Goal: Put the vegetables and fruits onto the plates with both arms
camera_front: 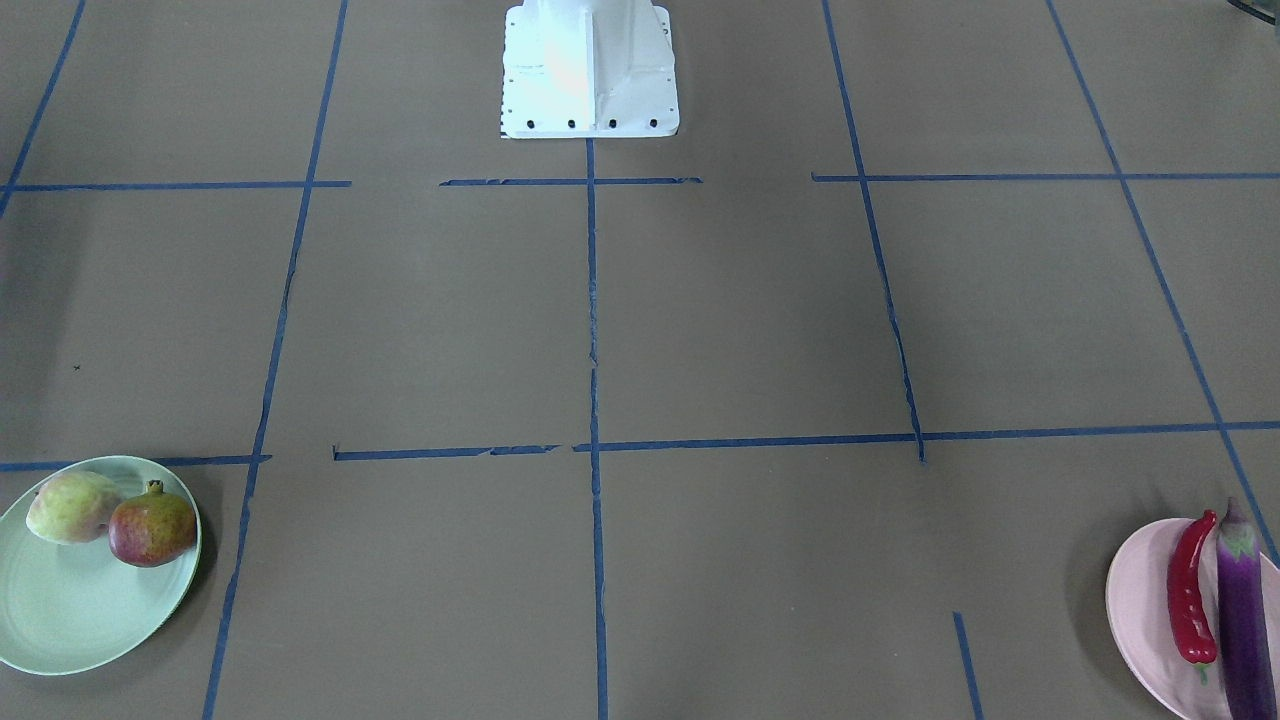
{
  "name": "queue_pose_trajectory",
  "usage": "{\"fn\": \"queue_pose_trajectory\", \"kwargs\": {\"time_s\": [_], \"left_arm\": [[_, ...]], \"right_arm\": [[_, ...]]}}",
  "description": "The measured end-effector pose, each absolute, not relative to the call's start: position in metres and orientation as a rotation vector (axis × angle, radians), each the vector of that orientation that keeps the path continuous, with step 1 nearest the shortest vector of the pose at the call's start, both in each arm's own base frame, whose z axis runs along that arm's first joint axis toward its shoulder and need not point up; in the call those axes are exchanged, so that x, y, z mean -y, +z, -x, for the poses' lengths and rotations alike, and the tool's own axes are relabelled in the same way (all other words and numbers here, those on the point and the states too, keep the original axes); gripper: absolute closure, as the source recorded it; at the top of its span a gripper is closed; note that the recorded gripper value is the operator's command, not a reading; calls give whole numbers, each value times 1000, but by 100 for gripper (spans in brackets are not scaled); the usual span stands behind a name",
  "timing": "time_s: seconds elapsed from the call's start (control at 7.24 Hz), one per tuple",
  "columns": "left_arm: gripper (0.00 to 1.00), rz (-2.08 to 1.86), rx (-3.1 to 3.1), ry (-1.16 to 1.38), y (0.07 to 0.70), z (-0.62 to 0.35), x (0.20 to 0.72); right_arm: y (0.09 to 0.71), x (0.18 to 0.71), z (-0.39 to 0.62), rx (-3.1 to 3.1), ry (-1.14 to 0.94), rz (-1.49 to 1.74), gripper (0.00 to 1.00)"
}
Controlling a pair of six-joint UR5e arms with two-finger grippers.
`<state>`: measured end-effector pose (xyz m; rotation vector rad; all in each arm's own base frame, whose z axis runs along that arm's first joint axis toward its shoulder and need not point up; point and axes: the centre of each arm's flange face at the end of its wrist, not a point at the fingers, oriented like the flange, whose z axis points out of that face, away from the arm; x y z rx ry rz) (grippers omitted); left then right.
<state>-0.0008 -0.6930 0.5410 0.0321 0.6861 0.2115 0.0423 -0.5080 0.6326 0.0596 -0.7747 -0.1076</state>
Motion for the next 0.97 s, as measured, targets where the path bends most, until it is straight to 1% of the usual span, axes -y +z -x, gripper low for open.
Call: {"fn": "queue_pose_trajectory", "kwargs": {"time_s": [0.41, 0.55, 0.69, 0.97], "left_arm": [[0, 33, -717, 162, 588, 46, 528], [0, 46, -757, 140, 600, 52, 494], [0, 56, -791, 122, 608, 55, 473], [0, 62, -809, 108, 619, 58, 447]], "right_arm": [[645, 487, -53, 776, -115, -9, 0], [648, 482, -53, 782, -110, -1, 0], [650, 479, -53, 784, -106, 4, 0], [650, 477, -54, 783, -102, 6, 0]]}}
